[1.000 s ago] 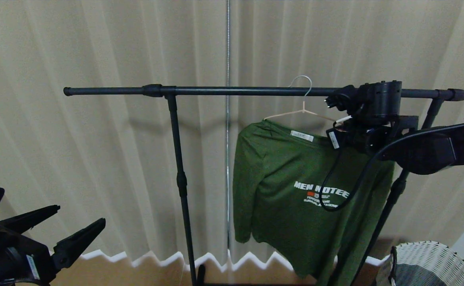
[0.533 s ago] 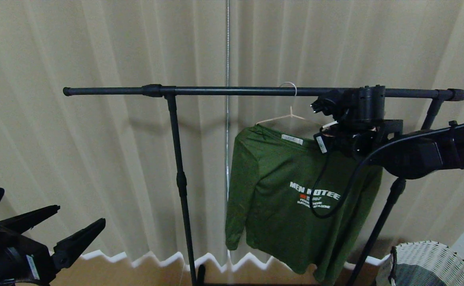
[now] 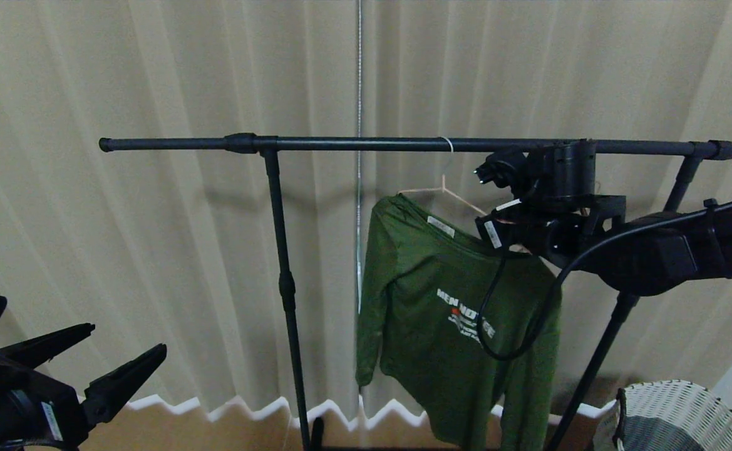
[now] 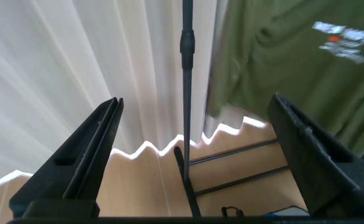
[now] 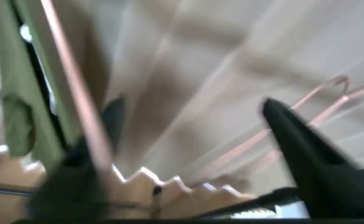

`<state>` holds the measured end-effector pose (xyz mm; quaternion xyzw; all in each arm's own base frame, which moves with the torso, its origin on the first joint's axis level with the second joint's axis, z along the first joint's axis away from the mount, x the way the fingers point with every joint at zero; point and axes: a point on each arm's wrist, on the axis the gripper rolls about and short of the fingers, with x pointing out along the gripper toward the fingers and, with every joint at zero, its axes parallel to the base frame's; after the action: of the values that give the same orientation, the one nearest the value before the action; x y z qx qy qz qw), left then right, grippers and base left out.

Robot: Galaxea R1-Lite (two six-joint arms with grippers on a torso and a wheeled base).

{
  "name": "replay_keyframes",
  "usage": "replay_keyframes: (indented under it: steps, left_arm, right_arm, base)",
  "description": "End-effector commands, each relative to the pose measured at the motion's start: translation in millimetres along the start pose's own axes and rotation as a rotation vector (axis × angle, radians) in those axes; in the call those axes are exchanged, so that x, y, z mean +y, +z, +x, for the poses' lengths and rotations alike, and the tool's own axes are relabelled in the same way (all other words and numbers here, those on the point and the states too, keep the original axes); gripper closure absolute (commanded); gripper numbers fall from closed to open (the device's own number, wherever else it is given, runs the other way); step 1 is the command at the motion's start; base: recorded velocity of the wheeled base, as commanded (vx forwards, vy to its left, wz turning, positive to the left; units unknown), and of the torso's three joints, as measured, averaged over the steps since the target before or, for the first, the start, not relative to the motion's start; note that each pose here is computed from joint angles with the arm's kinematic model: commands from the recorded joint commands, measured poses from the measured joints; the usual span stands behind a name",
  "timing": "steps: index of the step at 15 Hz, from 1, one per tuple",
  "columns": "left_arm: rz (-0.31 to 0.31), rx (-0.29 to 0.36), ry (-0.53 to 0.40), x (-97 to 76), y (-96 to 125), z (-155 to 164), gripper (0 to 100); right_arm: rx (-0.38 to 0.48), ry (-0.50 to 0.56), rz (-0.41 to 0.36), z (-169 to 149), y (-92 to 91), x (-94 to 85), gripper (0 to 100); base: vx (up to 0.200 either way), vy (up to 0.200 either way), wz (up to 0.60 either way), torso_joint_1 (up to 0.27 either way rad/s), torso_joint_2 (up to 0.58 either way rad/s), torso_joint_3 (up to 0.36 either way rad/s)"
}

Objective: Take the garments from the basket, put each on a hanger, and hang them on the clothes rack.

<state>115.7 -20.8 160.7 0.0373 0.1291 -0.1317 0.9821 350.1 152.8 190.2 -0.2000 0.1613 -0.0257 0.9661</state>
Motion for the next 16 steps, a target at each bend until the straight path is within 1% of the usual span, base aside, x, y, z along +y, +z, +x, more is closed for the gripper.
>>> replay_keyframes:
  steps: [1,3,4,5,7,10,12,13,14,15,16]
  left_arm:
    - [-0.001,0.001,0.001,0.2,0.0,0.2,0]
    - [0.0,-0.001,0.001,0.2,0.4,0.3,0]
    - [0.0,-0.001,0.001,0.2,0.4,0.3,0]
    - [-0.001,-0.001,0.003,0.4,0.4,0.2,0]
    - [-0.001,0.001,0.003,0.4,0.3,0.5,0]
    - [-0.005,0.001,0.007,0.8,0.3,0.5,0]
    - [-0.004,0.001,0.019,2.4,0.2,0.3,0]
    - [-0.007,0.003,0.023,2.9,0.0,0.6,0]
    - [-0.007,0.003,0.023,2.9,0.0,0.6,0]
    - [-0.008,0.005,0.028,3.4,-0.1,0.8,0]
    - [-0.008,0.01,0.032,3.7,-1.8,0.4,0]
  right_arm:
    - [-0.019,0.017,0.005,-8.2,-1.8,0.7,0]
    - [-0.059,0.051,0.021,-10.5,-3.9,3.4,0]
    - [-0.1,0.084,0.036,-12.7,-5.7,3.4,0]
    - [-0.169,0.122,0.062,-18.6,-9.2,1.9,0]
    - [-0.228,0.139,0.085,-25.4,-15.1,-2.1,0]
    - [-0.307,0.159,0.125,-45.1,-16.4,-13.7,0]
    - [-0.315,0.166,0.135,-56.1,-18.6,-19.8,0]
    - [-0.318,0.185,0.155,-67.9,-24.1,-25.4,0]
    - [-0.32,0.187,0.158,-69.1,-24.1,-26.0,0]
    - [-0.324,0.202,0.194,-82.3,-30.2,-32.5,0]
    - [-0.33,0.2,0.21,-91.6,-32.5,-38.8,0]
  base:
    - [0.0,0.0,0.0,0.0,0.0,0.0]
    - [0.0,0.0,0.0,0.0,0.0,0.0]
    - [0.0,0.0,0.0,0.0,0.0,0.0]
    - [0.0,0.0,0.0,0.0,0.0,0.0]
    - [0.0,0.0,0.0,0.0,0.0,0.0]
    - [0.0,0.0,0.0,0.0,0.0,0.0]
    - [0.0,0.0,0.0,0.0,0.0,0.0]
    - [0.0,0.0,0.0,0.0,0.0,0.0]
    - [0.0,0.0,0.0,0.0,0.0,0.0]
    - [0.0,0.0,0.0,0.0,0.0,0.0]
    - [0.0,0.0,0.0,0.0,0.0,0.0]
